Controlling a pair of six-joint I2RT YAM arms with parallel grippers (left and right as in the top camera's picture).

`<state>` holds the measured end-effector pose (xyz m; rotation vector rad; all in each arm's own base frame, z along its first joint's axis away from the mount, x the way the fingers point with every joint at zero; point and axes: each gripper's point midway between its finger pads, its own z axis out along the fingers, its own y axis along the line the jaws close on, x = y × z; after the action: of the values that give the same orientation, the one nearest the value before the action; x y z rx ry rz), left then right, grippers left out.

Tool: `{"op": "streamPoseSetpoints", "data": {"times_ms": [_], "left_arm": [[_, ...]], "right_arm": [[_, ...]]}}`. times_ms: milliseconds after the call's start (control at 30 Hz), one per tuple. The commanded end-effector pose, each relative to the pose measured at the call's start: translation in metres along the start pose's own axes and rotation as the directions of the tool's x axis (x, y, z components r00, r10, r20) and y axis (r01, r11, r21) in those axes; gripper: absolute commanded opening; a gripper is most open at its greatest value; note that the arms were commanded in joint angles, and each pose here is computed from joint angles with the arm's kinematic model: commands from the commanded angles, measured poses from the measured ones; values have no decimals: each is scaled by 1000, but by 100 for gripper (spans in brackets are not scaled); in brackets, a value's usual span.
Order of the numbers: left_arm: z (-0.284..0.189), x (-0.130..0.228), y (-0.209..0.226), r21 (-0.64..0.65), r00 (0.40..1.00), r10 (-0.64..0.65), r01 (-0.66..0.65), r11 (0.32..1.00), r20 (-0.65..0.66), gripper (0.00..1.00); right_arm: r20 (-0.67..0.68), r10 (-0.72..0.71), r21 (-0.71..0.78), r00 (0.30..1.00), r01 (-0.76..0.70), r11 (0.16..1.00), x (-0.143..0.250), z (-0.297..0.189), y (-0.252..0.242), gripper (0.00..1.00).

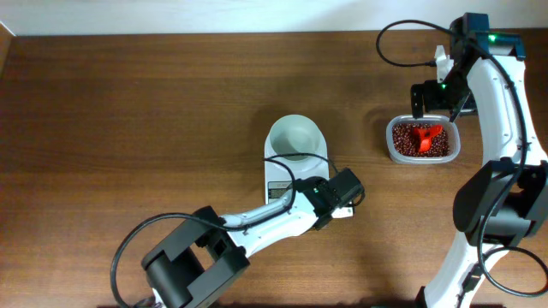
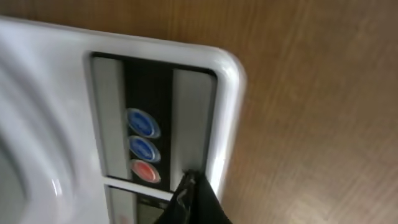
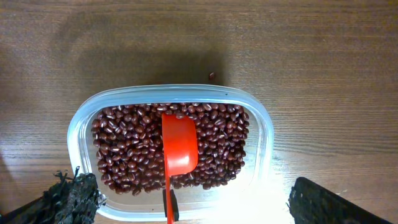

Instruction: Scoop item into bowl and weigh 50g on scale

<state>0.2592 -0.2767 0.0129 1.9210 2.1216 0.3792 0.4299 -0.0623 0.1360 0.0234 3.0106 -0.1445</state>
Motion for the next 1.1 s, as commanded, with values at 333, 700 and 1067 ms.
{"op": "streamPoseSetpoints", "data": {"times_ms": [333, 700, 1067], "left_arm": [[-158, -26, 28, 294, 850, -379, 280, 914, 367, 0], [-104, 62, 159, 349, 383, -900, 831, 434, 208, 0], [-80, 117, 144, 293, 259, -966, 924, 244, -13, 0]], "right_arm": [[19, 7, 0, 1000, -7, 1000, -4, -6, -1, 99], [19, 7, 0, 1000, -7, 1000, -4, -6, -1, 99], [20, 7, 1, 1000, -7, 1000, -4, -6, -1, 99]]}}
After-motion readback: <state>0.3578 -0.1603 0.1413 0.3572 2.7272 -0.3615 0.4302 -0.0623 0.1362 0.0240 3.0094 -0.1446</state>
